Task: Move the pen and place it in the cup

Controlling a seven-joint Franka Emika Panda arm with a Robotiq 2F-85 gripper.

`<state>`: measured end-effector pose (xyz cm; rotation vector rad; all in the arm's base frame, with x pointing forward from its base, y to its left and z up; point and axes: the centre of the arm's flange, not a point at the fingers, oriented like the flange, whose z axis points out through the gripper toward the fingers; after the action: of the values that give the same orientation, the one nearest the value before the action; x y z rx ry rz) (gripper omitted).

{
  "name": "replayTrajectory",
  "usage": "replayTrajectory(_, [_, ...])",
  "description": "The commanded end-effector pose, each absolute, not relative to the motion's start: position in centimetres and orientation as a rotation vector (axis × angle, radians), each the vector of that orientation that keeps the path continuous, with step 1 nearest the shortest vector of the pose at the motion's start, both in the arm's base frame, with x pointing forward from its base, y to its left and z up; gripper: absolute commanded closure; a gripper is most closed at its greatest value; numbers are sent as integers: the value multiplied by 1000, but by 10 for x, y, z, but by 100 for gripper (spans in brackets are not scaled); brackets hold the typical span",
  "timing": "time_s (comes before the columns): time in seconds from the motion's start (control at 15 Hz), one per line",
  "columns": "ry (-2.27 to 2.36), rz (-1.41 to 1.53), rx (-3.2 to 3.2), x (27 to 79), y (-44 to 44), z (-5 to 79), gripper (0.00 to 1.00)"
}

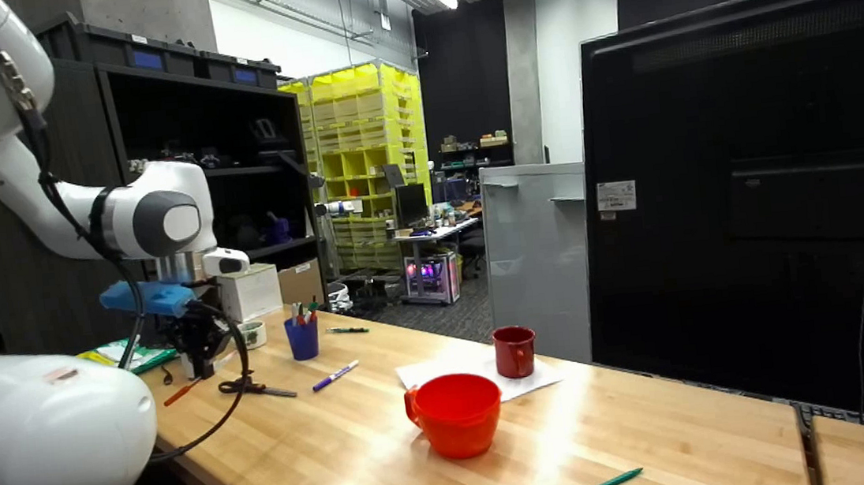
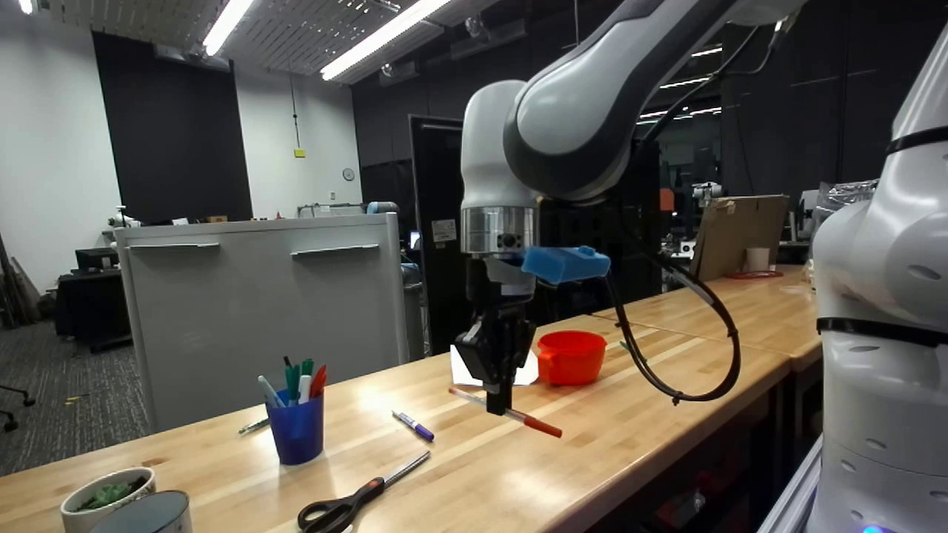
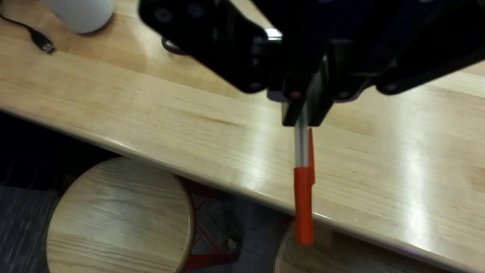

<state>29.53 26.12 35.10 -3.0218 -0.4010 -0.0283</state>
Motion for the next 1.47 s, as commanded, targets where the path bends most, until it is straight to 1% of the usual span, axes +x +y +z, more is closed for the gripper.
replayTrajectory(0.0, [-395,-136,-3059,298,301,358,98])
replayTrajectory(0.4, [-394,-188,-3117,295,321,352,98])
replayTrajectory(0.67, [-399,-178,-3124,291,313,350,98])
replayTrajectory(0.73, [-394,-172,-3127,291,313,348,90])
replayTrajectory(1.4, [-392,-168,-3127,292,312,347,90])
